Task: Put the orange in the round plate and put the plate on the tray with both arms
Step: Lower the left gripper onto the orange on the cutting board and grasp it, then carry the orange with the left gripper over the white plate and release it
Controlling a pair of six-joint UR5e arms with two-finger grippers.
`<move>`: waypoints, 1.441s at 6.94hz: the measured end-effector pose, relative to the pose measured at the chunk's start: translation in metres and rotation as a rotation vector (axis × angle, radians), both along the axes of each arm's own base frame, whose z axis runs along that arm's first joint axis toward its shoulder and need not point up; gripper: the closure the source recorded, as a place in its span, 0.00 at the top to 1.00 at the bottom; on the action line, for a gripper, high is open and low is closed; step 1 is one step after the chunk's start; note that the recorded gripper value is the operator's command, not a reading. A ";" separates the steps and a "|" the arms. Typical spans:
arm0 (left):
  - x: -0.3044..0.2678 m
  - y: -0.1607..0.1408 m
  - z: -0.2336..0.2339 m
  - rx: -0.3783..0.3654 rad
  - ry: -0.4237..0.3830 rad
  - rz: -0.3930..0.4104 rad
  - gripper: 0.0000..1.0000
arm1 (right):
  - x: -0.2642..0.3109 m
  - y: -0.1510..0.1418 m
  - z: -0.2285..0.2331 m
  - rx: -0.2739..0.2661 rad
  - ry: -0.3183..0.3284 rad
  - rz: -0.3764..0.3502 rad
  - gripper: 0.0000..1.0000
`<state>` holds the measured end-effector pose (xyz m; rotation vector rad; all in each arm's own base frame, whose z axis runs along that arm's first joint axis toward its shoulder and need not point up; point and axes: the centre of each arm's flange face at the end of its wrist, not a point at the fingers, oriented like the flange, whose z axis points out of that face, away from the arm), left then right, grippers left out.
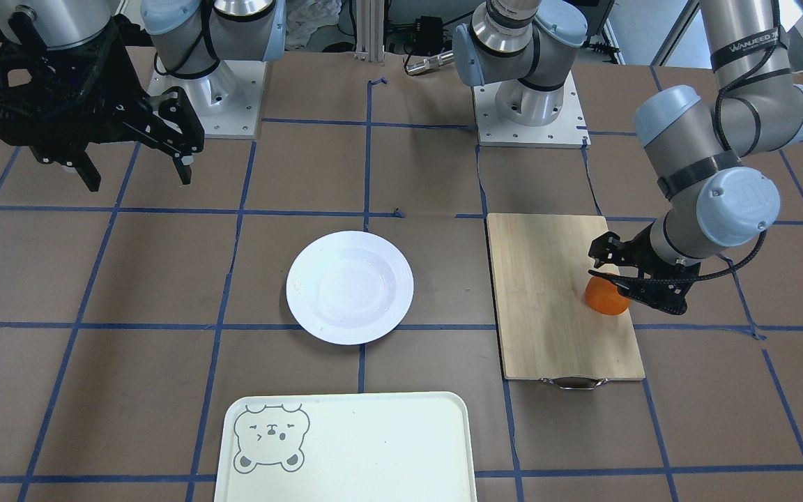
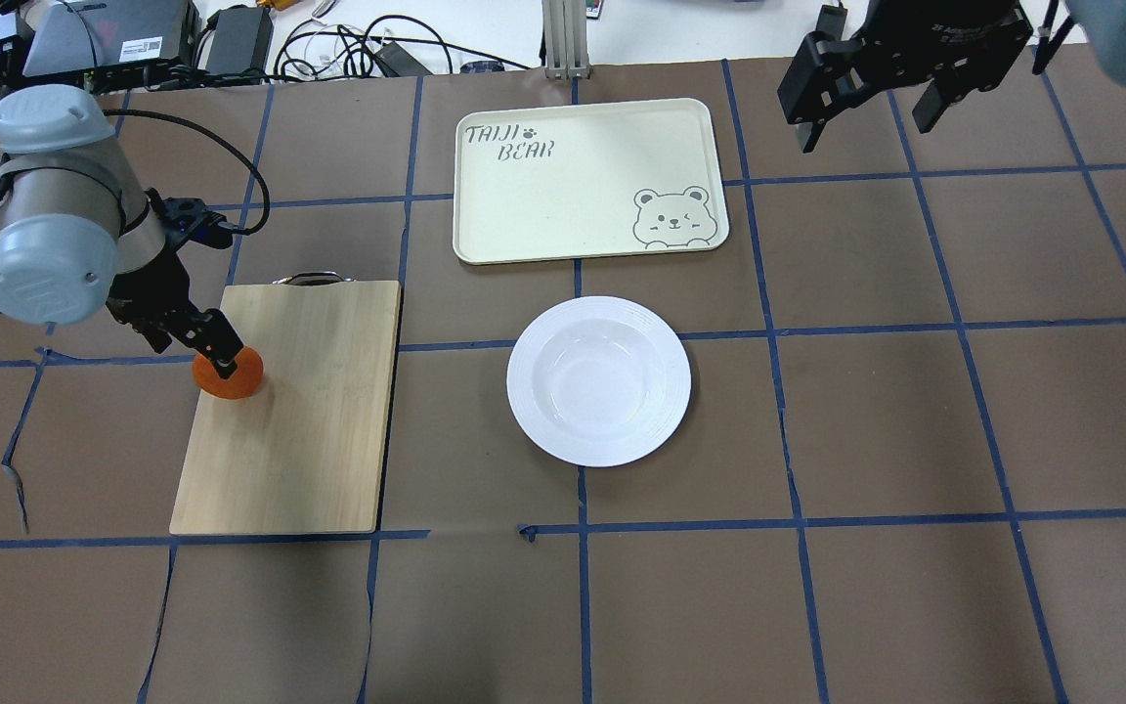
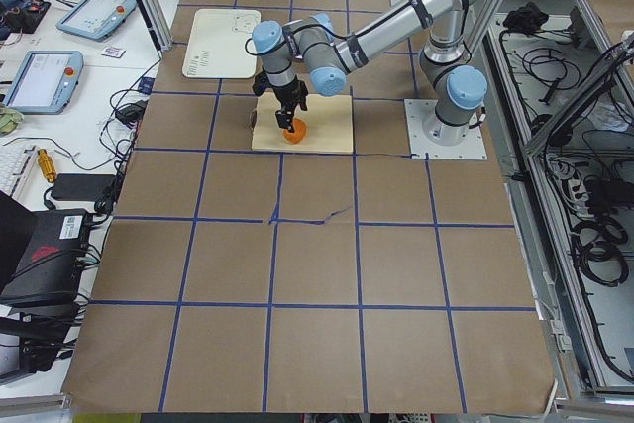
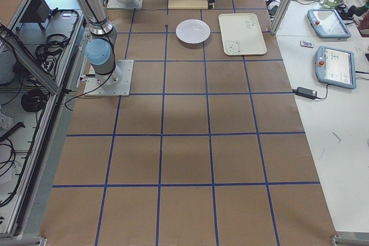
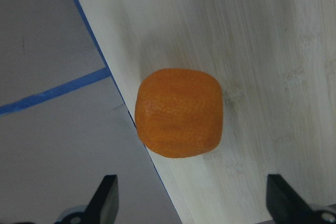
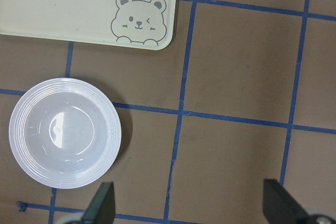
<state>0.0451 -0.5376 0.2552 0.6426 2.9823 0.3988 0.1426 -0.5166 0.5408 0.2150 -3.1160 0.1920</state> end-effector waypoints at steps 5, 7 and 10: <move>0.004 -0.015 -0.042 0.011 0.023 -0.026 0.38 | 0.000 0.000 0.000 0.000 0.000 0.001 1.00; 0.003 -0.017 -0.044 0.009 0.035 -0.022 0.09 | 0.000 -0.001 -0.001 0.002 -0.001 0.000 1.00; -0.020 -0.023 -0.034 -0.038 0.053 0.124 0.08 | 0.000 -0.001 -0.002 0.003 -0.002 0.000 1.00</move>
